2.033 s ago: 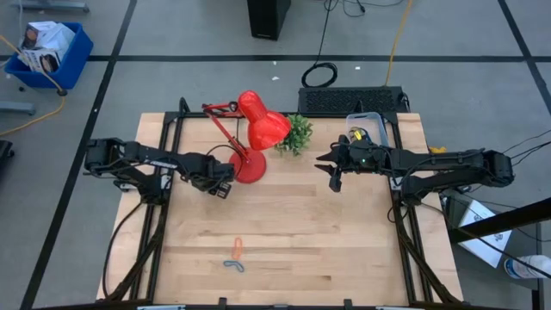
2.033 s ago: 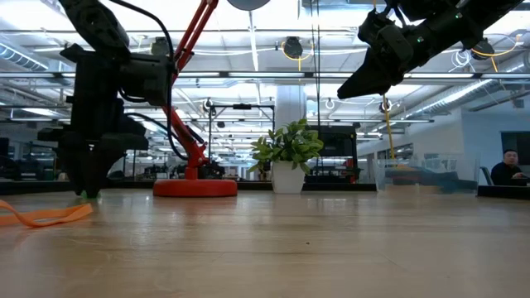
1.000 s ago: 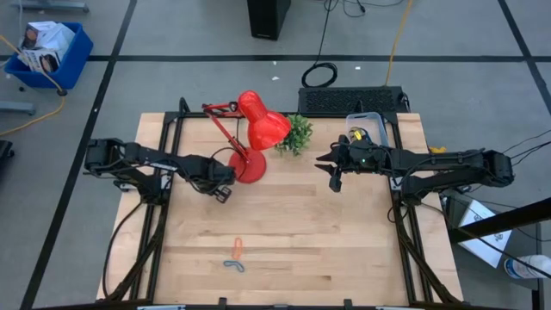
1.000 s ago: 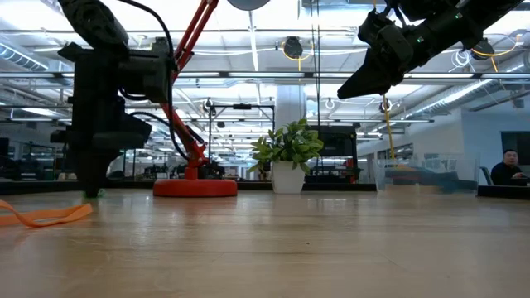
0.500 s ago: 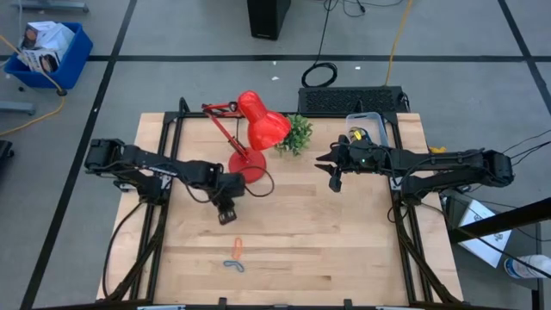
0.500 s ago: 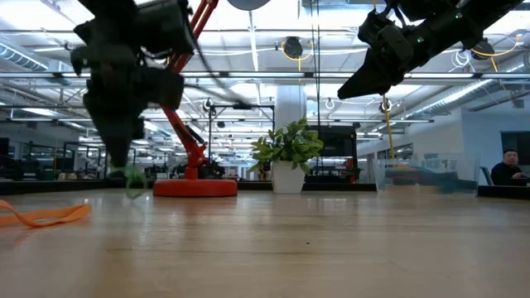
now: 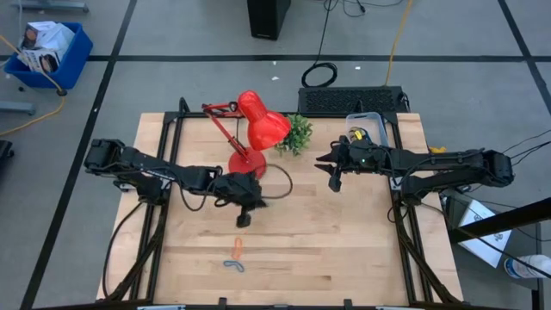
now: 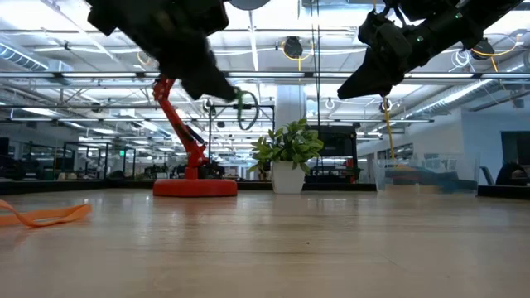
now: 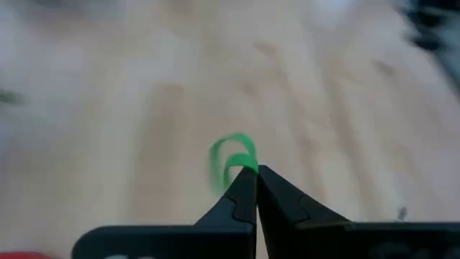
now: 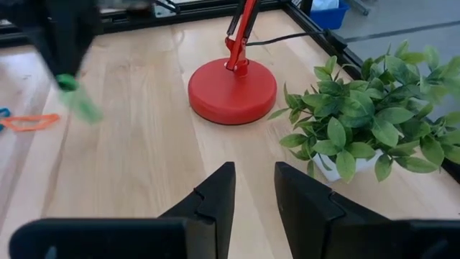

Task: Pick and place rubber bands into bin
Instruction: Put the green rubber band into the transparent bin

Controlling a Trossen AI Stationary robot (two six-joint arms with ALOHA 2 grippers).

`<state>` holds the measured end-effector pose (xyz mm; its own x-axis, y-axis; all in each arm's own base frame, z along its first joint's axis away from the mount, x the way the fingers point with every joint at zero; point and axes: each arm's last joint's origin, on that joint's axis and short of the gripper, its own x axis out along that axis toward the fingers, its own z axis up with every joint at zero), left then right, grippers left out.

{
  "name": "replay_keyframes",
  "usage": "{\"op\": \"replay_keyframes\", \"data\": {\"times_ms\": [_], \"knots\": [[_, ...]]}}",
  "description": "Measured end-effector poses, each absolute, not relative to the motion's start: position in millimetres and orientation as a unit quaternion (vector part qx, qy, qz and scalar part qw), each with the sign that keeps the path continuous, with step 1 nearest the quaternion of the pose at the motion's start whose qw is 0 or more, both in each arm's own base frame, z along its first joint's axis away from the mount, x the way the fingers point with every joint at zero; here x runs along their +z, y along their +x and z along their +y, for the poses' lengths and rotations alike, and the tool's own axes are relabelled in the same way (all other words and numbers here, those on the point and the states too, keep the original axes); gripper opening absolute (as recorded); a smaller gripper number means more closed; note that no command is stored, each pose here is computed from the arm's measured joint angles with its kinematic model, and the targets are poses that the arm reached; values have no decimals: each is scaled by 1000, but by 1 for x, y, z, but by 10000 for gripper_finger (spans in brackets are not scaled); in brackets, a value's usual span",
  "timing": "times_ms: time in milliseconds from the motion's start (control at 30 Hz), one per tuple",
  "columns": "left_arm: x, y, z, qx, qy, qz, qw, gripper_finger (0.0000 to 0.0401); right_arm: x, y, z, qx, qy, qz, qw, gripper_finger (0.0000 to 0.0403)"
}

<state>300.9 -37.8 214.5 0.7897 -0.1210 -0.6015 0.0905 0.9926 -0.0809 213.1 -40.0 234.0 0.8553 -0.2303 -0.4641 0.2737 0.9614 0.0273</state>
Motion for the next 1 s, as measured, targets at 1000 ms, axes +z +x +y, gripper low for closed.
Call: {"op": "replay_keyframes", "data": {"times_ms": [1000], "knots": [[237, 316, -16, 16, 66, 185, 980, 11, 227, 265, -7, 36, -125, 98, 987, 199]]}}
